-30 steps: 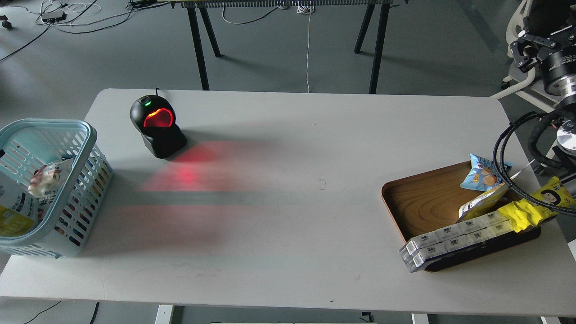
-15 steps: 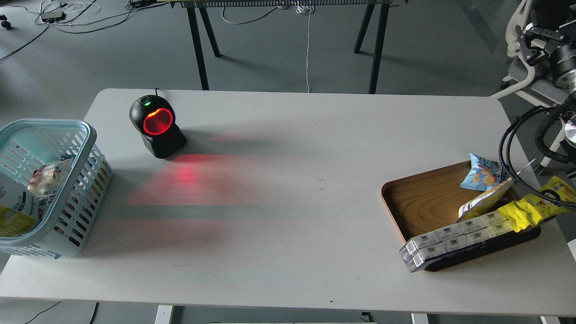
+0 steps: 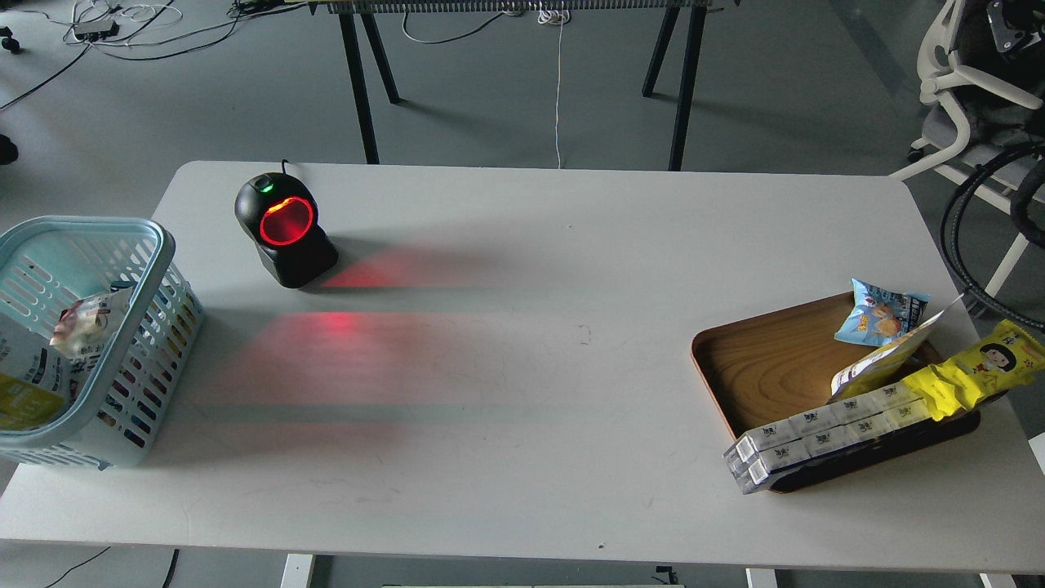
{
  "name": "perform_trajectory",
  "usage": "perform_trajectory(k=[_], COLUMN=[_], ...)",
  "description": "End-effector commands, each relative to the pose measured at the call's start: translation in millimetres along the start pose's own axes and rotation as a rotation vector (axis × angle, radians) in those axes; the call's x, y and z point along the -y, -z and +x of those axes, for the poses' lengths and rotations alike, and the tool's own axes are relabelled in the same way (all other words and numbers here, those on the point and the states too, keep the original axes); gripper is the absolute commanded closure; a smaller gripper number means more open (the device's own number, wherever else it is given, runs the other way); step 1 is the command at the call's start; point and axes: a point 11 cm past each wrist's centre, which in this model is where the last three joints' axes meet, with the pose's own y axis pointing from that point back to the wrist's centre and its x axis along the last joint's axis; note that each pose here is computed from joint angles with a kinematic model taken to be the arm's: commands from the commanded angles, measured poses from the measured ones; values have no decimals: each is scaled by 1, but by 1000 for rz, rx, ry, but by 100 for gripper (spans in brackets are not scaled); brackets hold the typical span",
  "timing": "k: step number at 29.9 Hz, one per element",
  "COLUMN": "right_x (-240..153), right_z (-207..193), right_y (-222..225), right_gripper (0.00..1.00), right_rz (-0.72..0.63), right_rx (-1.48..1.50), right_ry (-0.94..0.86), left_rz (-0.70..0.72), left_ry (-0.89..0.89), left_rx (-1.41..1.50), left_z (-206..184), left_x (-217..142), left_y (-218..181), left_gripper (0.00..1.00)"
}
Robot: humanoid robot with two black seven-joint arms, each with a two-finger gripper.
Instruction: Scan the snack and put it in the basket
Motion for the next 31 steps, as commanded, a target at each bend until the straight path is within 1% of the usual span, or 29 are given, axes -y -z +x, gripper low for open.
perform_trajectory(k=[1,6,8,9,12,15,17,24,26,31], right_x=[0,-7,-10,-11,-14,-13,-12,-13,-14,-12], right_z=[1,22,25,25,28,26,22,5,1,-3], right_y=[-3,-3,-17,-27,-37,-38,-41,-77,-86,-86], right_gripper=[1,1,1,1,1,1,1,1,1,1], right_rz=[-36,-32,-65,-82,-86,-72,-67,-103,-118,-118], right_rx=[8,7,19,30,54,82,105,153,158,160], right_ry=[-5,-76,-96,-106,-130,-133,-129,-112,-106,-96], left_rz=[3,12,18,20,40,65,88,105,106,101], left_ry=[-71,-178,-212,-240,-329,-348,-374,-449,-458,-471], left_rx=[-232,-365,-417,-449,-540,-584,-593,-673,-672,-676], left_z=[-13,-11,-13,-12,-8,-15,-13,-20,-18,-17], left_x=[21,23,21,16,-5,-16,-29,-51,-54,-57], left_y=[29,72,88,98,131,151,164,198,199,201], left_gripper=[8,4,2,1,1,1,1,1,1,1])
